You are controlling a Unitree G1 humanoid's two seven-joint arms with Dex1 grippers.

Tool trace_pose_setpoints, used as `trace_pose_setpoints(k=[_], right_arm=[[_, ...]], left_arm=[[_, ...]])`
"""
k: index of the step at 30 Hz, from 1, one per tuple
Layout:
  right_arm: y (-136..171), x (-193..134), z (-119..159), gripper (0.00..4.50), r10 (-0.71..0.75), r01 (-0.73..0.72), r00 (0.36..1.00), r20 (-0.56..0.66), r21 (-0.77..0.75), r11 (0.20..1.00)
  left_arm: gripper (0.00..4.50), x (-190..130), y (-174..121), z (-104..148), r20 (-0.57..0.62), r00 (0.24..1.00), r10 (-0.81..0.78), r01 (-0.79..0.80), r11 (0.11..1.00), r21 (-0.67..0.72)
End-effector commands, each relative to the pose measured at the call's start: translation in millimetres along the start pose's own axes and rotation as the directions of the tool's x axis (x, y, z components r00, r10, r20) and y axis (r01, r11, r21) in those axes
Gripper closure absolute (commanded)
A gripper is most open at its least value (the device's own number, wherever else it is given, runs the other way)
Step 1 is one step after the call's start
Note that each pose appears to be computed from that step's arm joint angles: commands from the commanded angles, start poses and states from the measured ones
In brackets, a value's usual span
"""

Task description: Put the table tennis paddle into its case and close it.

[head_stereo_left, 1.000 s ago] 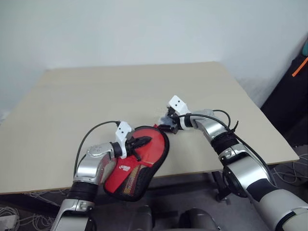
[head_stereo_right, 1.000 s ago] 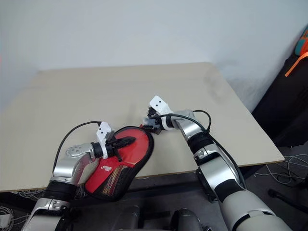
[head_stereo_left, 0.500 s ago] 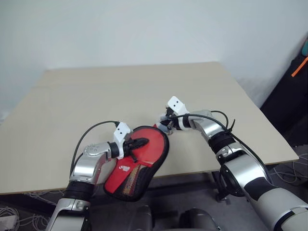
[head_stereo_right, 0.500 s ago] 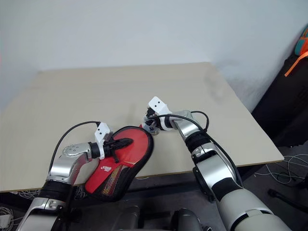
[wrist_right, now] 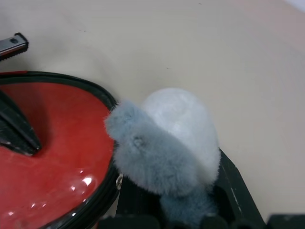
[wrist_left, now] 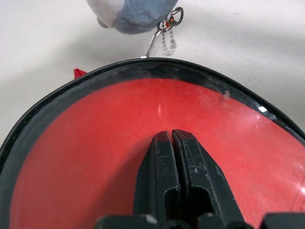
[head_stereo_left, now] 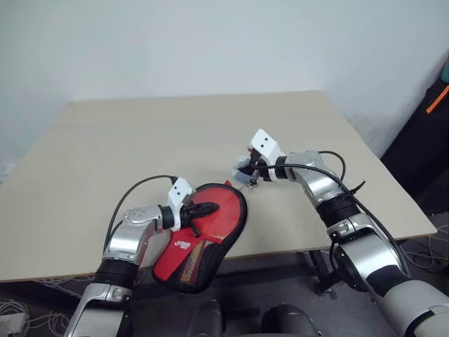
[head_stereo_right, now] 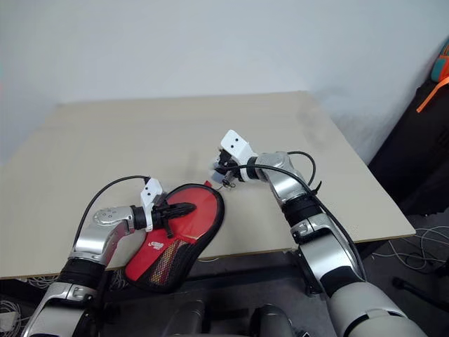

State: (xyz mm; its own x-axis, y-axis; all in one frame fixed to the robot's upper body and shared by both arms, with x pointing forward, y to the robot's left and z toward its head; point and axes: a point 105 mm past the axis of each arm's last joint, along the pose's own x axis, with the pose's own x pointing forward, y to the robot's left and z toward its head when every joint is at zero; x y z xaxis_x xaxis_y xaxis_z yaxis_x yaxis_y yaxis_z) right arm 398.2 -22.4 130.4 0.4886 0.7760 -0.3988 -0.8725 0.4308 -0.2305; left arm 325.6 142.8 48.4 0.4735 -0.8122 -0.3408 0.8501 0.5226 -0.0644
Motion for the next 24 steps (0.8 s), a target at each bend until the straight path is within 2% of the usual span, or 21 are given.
trace_pose_setpoints(k=[1,7,14,19,24], right_arm=[[-8.0,-19.2,19.4,4.13,-0.029,0.032,0.998,0.053,-0.053,0.998],[-7.7,-44.0,8.2,4.13,-0.044,0.046,0.998,0.036,-0.045,0.998],[1.1,-68.3,4.2,4.13,-0.026,0.028,0.999,0.044,-0.030,0.999],[38.2,-89.4,2.5,4.13,0.154,-0.156,0.984,0.093,0.014,0.988],[54.8,-97.7,-3.1,4.13,0.210,-0.212,0.974,0.087,0.026,0.977]], left_arm=[[4.50,2.6,-6.8,-34.7,-0.121,0.992,-0.030,0.025,0.999,-0.046],[4.50,6.4,-17.0,-49.5,-0.172,0.982,-0.075,0.069,0.997,-0.039],[4.50,9.5,-22.0,-52.6,-0.185,0.978,-0.099,0.094,0.995,-0.034],[4.50,11.6,-26.4,-57.4,-0.202,0.972,-0.123,0.119,0.992,-0.033],[4.50,13.4,-29.5,-58.7,-0.209,0.968,-0.139,0.135,0.990,-0.032]])
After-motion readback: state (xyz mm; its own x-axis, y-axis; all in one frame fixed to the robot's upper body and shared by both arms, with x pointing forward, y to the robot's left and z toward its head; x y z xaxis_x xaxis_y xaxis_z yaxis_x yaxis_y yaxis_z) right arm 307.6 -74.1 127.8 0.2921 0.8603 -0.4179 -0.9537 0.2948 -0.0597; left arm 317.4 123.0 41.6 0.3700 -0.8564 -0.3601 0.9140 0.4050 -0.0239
